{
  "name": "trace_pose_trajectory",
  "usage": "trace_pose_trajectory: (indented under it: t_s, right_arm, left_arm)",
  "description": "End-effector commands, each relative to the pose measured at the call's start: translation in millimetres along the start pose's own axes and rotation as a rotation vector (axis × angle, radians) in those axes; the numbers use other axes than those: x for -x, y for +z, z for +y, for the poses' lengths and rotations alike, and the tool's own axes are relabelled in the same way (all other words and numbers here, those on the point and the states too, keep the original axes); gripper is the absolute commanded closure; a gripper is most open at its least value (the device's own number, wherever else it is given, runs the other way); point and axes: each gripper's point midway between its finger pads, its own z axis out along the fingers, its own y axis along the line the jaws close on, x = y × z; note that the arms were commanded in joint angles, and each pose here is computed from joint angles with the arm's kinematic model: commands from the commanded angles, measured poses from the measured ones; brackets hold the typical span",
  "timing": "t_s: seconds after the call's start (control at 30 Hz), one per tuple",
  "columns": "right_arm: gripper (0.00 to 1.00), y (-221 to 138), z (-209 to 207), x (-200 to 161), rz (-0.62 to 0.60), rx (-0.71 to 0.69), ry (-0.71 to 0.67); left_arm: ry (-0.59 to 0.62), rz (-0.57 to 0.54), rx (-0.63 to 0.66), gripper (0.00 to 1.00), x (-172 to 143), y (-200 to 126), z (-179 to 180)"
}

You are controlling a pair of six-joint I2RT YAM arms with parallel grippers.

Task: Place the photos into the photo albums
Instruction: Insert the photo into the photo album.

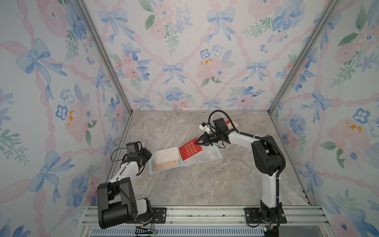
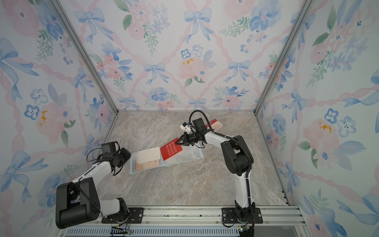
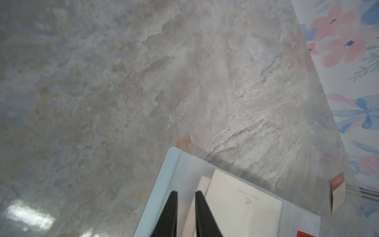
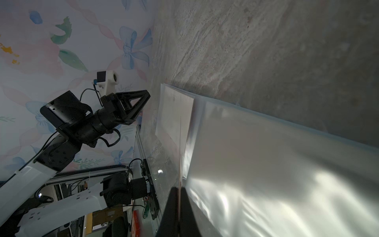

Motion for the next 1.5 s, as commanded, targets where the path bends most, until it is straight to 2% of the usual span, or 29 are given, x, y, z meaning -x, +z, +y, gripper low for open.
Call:
trace_pose_trajectory:
  t_s: [0.0, 0.47, 0.83, 1.47]
  right_arm:
    - [0.97, 5.4, 7.4, 4.1, 0.003, 0.031, -0.007]
    - [0.97, -1.6, -8.0, -0.4, 0.004, -0.016, 0.017]
    - [0.97, -1.2, -25.9, -11.3, 0.011, -0.057, 0.05]
    - [0.97, 20.7, -24.4, -12.1, 0.045, -0.028, 0.047]
  left_arm:
    - [-0.001, -0.027, -0.051, 0.81, 3.8, -1.0, -5.7]
    - [0.028, 0.065, 0.031, 0.81, -25.7, 16.3, 27.7]
    - [0.036, 0.049, 0.002, 0.82, -22.7, 12.3, 20.9]
    - [0.039, 0.072, -0.016, 0.82, -30.5, 13.1, 19.4]
